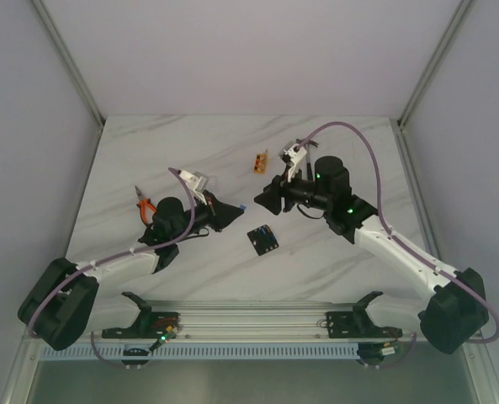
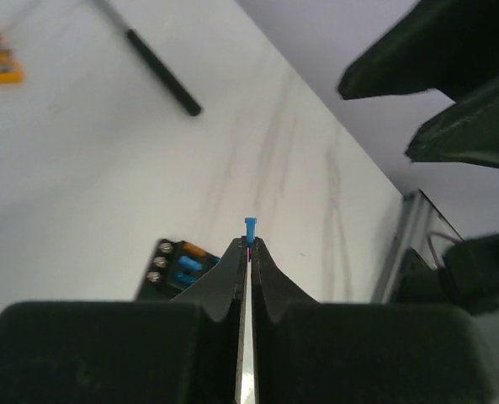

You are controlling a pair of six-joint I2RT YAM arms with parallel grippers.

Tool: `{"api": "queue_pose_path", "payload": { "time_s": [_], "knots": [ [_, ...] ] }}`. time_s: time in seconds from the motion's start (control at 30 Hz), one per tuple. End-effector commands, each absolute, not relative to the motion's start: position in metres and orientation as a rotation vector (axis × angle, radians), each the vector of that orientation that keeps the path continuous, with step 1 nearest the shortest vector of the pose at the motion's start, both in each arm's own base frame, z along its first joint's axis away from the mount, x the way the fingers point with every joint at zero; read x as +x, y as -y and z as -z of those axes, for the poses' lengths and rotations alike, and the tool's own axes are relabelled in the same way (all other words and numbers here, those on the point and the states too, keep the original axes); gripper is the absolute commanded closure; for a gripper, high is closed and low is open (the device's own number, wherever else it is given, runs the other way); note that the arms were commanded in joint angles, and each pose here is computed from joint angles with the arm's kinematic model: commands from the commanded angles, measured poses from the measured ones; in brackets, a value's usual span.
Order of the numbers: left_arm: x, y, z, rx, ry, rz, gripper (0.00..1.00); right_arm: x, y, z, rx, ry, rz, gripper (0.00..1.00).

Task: Snap on the fuse box
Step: Pick up the fuse from the center of the board.

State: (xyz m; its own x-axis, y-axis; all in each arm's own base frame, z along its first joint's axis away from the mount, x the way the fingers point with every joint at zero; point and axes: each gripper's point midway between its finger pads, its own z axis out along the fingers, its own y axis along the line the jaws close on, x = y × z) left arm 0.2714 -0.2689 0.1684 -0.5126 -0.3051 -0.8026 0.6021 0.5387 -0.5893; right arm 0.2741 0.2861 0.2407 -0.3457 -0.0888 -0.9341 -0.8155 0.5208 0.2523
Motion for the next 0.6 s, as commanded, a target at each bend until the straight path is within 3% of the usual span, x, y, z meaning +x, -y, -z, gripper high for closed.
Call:
{"api": "queue_pose_path", "payload": {
  "time_s": [0.0, 0.37, 0.57],
  "knots": [
    [0.244, 0.287, -0.219, 0.512, -1.583, 1.282, 1.0, 0.24, -0.289, -0.244, -0.984, -1.664, -1.03, 0.47],
    [0.21, 0.293, -0.255, 0.684, -1.436, 1.39, 1.0, 0.207, -0.296, -0.257, -1.157, -1.554, -1.201, 0.49],
    [0.198, 0.301, -0.261, 0.749, -1.402, 1.421, 1.0, 0.201, -0.298, -0.261, -1.191, -1.527, -1.24, 0.55]
  ]
}}
